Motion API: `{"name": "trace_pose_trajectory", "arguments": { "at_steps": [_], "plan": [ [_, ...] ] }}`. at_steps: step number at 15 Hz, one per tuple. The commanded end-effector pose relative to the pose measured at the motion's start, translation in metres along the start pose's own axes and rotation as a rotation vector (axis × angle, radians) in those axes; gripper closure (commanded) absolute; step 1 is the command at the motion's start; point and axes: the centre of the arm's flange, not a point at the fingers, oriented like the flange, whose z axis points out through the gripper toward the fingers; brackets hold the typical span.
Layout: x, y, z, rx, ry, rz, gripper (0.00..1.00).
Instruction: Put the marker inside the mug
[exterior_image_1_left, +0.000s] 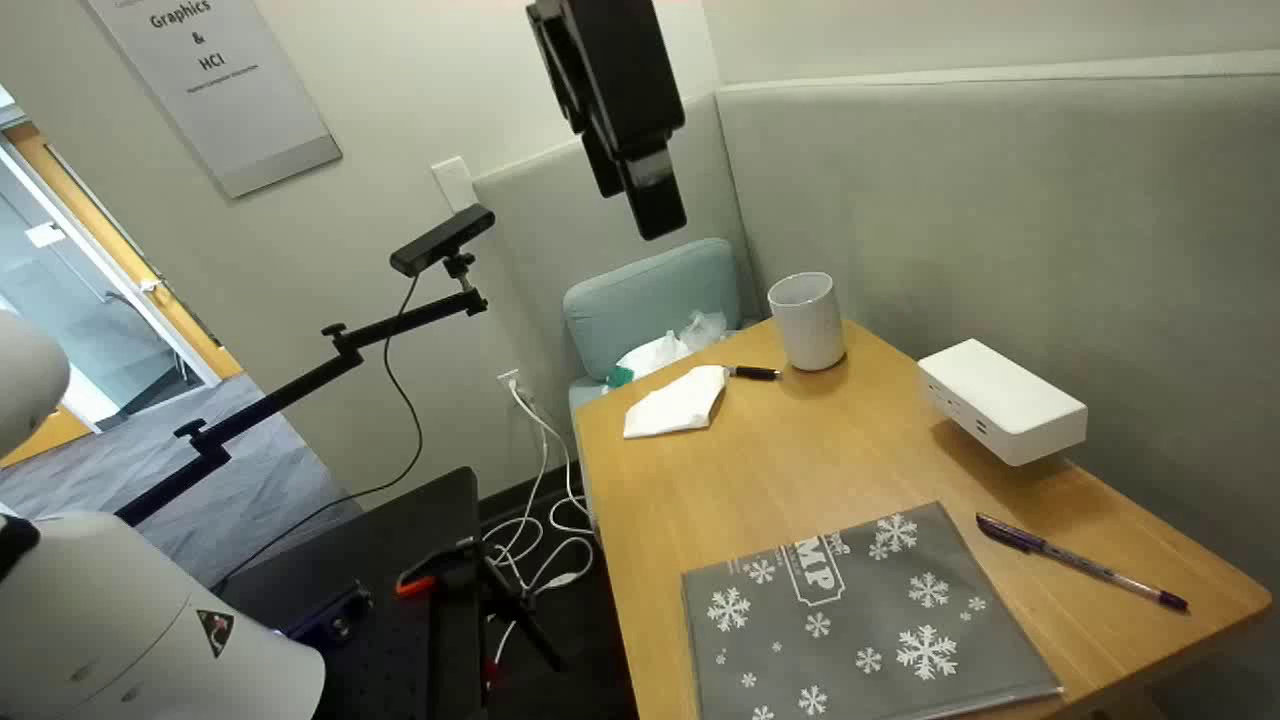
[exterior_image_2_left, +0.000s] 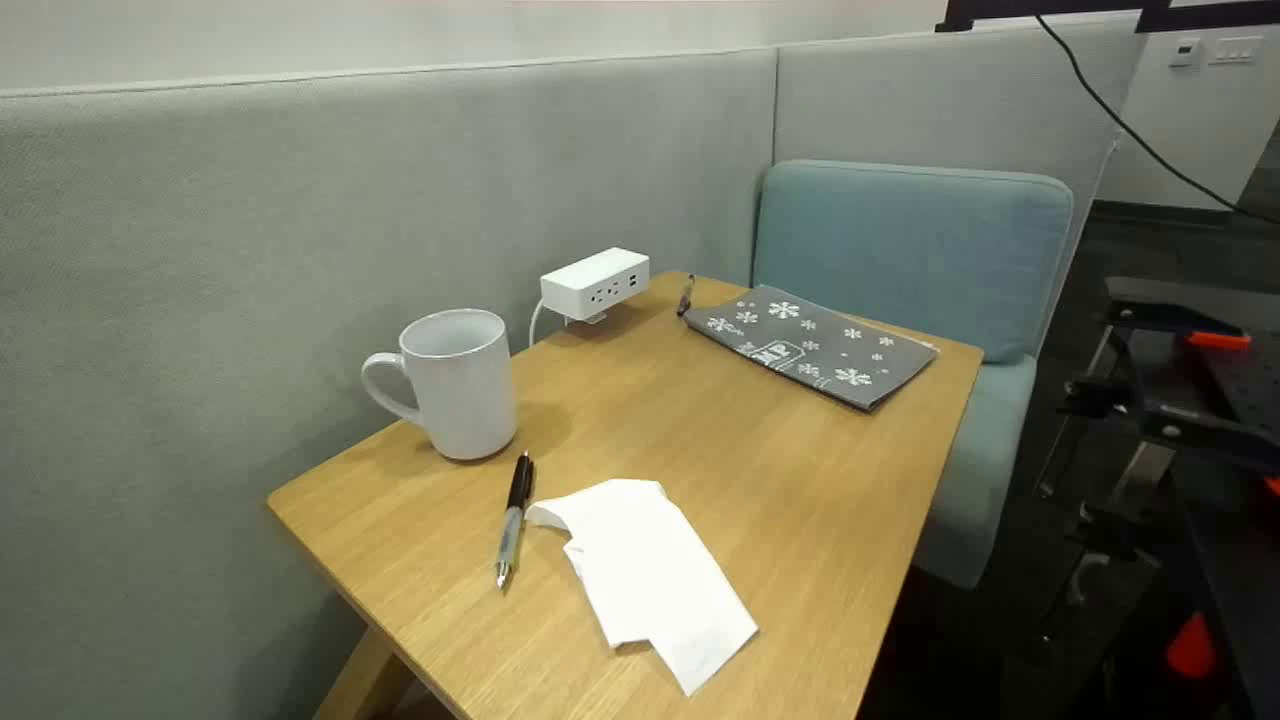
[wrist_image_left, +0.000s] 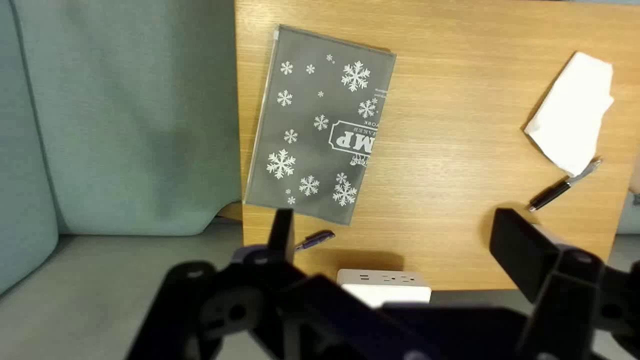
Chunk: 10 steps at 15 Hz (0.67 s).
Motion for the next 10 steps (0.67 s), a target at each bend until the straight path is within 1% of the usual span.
{"name": "trace_pose_trajectory", "arguments": {
  "at_steps": [1, 5, 7, 10],
  "plan": [
    [0.000, 0.000, 0.000, 0.000, 0.000, 0.000, 0.00],
    [0.002, -0.003, 0.001, 0.001, 0.004, 0.005, 0.00],
    [0.005, -0.021, 0.008, -0.006, 0.016, -0.003, 0.00],
    [0.014, -0.067, 0.025, 0.000, 0.070, 0.055, 0.00]
  ]
}}
